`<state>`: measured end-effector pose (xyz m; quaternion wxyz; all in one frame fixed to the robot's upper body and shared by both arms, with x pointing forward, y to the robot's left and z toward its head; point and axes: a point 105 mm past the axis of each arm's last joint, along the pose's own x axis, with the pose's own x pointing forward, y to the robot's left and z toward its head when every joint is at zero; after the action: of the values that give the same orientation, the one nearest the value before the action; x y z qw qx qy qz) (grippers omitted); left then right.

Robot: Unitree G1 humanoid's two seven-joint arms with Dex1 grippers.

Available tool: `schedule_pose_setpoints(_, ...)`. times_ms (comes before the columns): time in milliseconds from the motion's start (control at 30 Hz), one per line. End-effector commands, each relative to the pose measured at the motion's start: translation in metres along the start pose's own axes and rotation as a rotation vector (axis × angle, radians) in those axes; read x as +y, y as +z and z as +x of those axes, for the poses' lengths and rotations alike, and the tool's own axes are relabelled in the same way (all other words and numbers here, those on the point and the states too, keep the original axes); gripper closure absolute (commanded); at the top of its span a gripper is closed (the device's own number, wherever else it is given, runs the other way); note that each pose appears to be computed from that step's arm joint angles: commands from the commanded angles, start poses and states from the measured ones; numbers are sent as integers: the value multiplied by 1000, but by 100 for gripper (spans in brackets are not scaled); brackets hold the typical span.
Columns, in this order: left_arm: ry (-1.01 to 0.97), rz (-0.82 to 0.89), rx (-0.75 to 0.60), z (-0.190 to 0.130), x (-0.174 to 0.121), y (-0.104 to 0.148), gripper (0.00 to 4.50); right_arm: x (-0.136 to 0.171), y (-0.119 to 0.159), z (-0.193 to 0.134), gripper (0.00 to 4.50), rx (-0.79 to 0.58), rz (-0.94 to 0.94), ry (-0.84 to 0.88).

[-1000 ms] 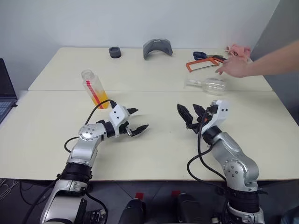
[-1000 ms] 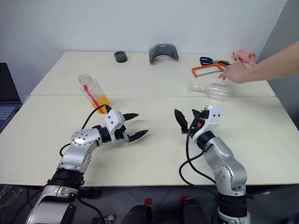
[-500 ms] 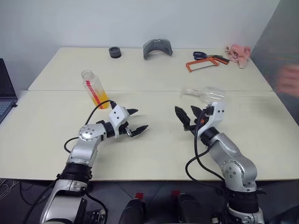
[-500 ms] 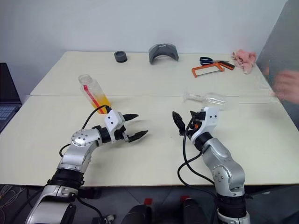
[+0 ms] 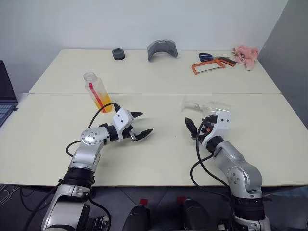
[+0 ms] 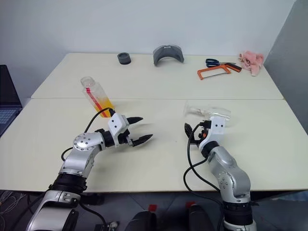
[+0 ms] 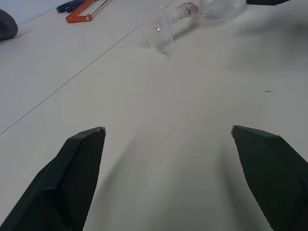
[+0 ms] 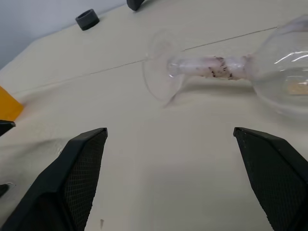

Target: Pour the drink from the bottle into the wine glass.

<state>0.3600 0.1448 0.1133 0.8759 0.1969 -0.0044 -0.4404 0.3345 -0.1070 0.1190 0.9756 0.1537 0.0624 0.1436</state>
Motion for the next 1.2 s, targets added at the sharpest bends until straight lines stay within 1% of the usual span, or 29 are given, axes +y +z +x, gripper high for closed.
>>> schedule_pose_setpoints(33, 4, 28, -27, -1, 6, 10, 0, 2, 7, 3, 2, -28, 38, -4)
schedule_pose_setpoints(133, 4, 32, -26, 0, 8, 11, 0, 7, 2, 8, 2, -11, 120, 0)
schedule_pose_setpoints(233, 3, 35, -26, 0, 8, 11, 0, 4, 0, 12, 2, -7, 146, -28)
schedule_pose_setpoints(433, -2, 38, -28, 1, 8, 11, 0, -21, 2, 16, 2, -43, 108, -163)
schedule_pose_setpoints(767, -3, 38, -28, 1, 6, 11, 0, -45, 10, 7, 2, -74, 78, -229)
schedule_pose_setpoints(867, -2, 36, -29, 1, 5, 11, 0, -39, 9, 6, 2, -58, 103, -185)
schedule_pose_setpoints(967, 2, 36, -30, 0, 6, 11, 0, -17, 10, 8, 2, -50, 94, -79)
schedule_pose_setpoints(1100, 6, 35, -32, 0, 6, 11, 0, -2, 12, 9, 2, -59, 62, -14)
schedule_pose_setpoints(1200, 7, 34, -32, 0, 6, 11, 0, 14, 15, 8, 2, -68, 63, 82)
